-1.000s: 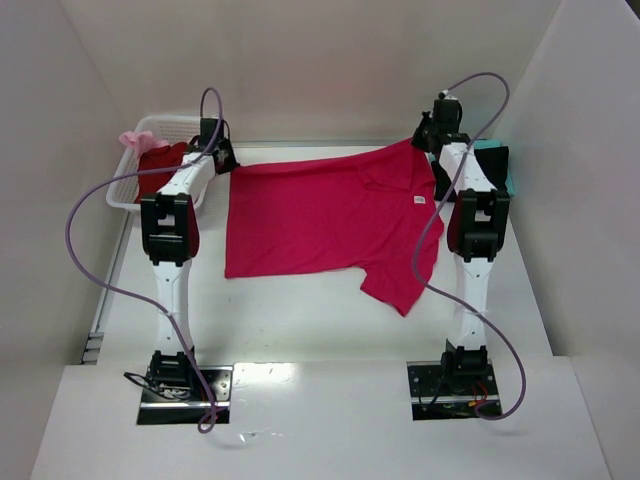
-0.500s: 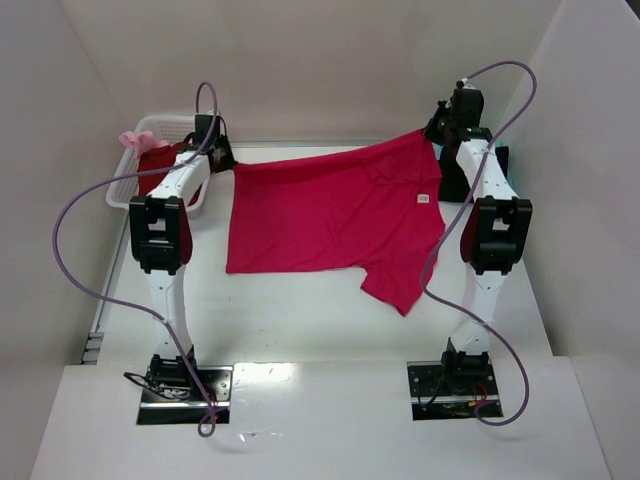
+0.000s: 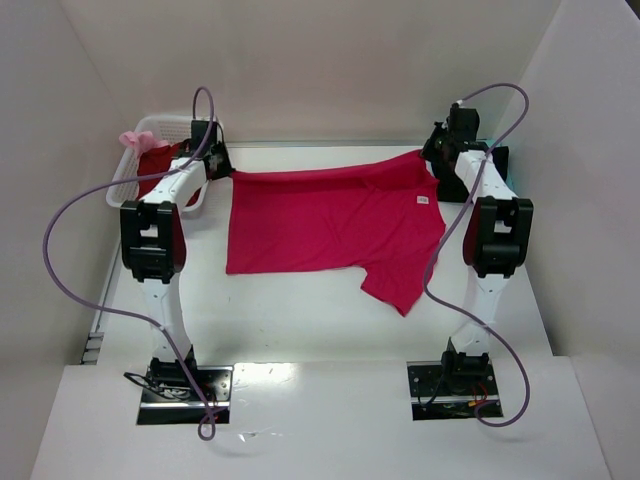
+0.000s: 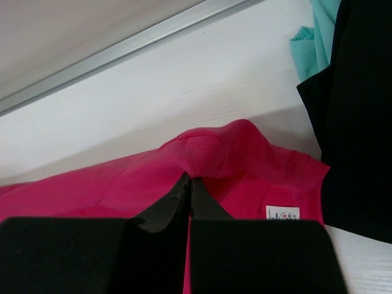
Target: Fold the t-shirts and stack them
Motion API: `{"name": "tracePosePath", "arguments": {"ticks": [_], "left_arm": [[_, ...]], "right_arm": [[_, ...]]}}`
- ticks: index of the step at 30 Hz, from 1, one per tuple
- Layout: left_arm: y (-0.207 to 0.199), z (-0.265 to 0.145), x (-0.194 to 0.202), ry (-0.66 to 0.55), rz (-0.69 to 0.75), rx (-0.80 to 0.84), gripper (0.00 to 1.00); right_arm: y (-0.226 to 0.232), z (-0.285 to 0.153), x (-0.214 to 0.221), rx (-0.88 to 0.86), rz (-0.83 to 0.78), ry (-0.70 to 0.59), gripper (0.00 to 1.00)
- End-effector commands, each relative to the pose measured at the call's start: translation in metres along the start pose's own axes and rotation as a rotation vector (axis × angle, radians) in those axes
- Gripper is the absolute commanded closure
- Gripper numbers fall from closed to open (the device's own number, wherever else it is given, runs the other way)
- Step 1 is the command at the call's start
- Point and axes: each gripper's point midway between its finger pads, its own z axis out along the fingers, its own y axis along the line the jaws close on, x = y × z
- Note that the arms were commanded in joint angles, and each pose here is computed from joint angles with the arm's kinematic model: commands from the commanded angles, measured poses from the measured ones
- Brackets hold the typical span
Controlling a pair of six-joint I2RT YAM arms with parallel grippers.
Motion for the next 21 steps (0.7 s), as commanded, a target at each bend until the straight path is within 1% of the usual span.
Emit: {"name": "tracePosePath", "arguments": {"ticks": [1,2,4,7,12,15,18,19,21], "left_arm": [[-0.006,-0.023,-0.027,-0.084,-0.014,0.020,1.00],[-0.007,-0.027,-0.030,-0.093,-0.015,0.023,1.00],[-0.005,-0.026,-0.024,-0.075,-0.014,0.017,1.00],[-0.003,-0.028,-0.024,-0.078,-0.014,0.009,1.00],[-0.008,-0.041,-0.035,-0.105,-0.015,0.029,1.00],[-0.010,-0.043,-0.036,-0.102,-0.006,0.040,1.00],[-0.011,-0.044,-0.040,-0.111,0.003,0.043,1.00],[-0.014,-0.048,-0.051,-0.135,0.002,0.051,1.00],[-0.015,-0.047,-0.057,-0.150,0.001,0.046,1.00]], "right_arm": [[0.007,0.000,-0.019,-0.044,-0.003,-0.056,1.00],[0.003,0.003,-0.016,-0.030,-0.001,-0.052,1.00],[0.003,0.006,-0.017,-0.031,-0.002,-0.053,1.00],[0.006,0.002,-0.019,-0.037,-0.001,-0.044,1.00],[0.021,-0.027,-0.036,-0.068,-0.019,-0.082,1.00],[0.031,-0.047,-0.052,-0.088,-0.038,-0.129,1.00],[0.032,-0.049,-0.057,-0.082,-0.048,-0.143,1.00],[0.032,-0.049,-0.057,-0.082,-0.048,-0.143,1.00],[0.035,-0.051,-0.063,-0.089,-0.051,-0.161,1.00]]}}
